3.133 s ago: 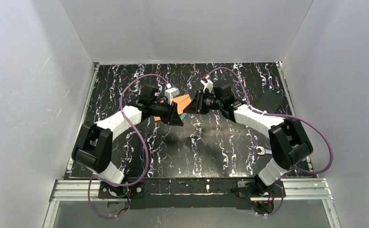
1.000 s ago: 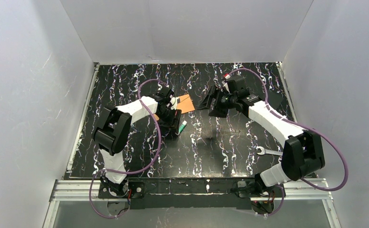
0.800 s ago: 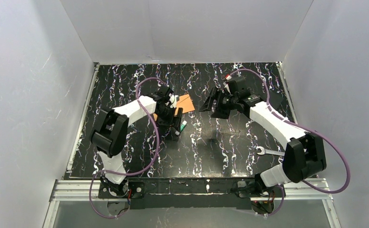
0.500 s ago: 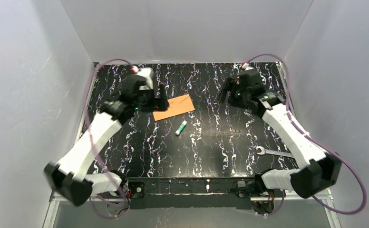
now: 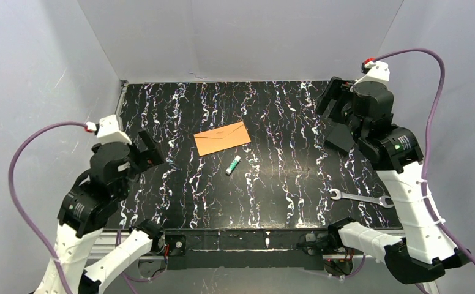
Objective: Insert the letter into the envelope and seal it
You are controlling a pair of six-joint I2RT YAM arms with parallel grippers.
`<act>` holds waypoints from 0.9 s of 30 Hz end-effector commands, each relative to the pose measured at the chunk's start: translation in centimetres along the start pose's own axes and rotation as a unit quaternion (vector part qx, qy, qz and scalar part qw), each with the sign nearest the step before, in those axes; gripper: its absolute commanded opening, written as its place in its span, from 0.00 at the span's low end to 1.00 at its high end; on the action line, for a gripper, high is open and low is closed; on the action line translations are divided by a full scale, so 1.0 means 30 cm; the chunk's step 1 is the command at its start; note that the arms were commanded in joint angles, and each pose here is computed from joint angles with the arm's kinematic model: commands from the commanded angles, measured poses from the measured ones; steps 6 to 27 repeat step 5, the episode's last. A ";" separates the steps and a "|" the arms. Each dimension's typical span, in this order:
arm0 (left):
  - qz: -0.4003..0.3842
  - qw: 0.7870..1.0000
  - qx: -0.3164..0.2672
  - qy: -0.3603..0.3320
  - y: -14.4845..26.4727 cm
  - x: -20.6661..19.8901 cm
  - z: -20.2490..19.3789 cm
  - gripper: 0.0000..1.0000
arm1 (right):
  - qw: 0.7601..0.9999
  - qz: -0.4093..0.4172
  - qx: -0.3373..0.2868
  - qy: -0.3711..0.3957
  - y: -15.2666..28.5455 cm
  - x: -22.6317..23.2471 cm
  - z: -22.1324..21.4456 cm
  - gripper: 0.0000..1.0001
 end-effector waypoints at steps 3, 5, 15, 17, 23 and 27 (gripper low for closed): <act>0.043 0.999 -0.001 -0.010 0.084 0.095 0.007 0.98 | 1.000 0.000 -0.016 0.022 0.074 -0.024 0.050 0.94; 0.032 0.999 -0.003 -0.007 0.094 0.092 0.006 0.98 | 1.000 0.008 -0.018 0.021 0.084 -0.019 0.055 0.97; 0.032 0.999 -0.003 -0.007 0.094 0.092 0.006 0.98 | 1.000 0.008 -0.018 0.021 0.084 -0.019 0.055 0.97; 0.032 0.999 -0.003 -0.007 0.094 0.092 0.006 0.98 | 1.000 0.008 -0.018 0.021 0.084 -0.019 0.055 0.97; 0.032 0.999 -0.003 -0.007 0.094 0.092 0.006 0.98 | 1.000 0.008 -0.018 0.021 0.084 -0.019 0.055 0.97; 0.032 0.999 -0.003 -0.007 0.094 0.092 0.006 0.98 | 1.000 0.008 -0.018 0.021 0.084 -0.019 0.055 0.97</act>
Point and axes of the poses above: each gripper's point midway between its finger pads, its own y axis back along the fingers, its own x axis along the line the jaws close on, z = x × y, the point moved 3 cm from there along y, back along the fingers, and after that the axes turned 6 degrees about -y, right-handed, at the moved point
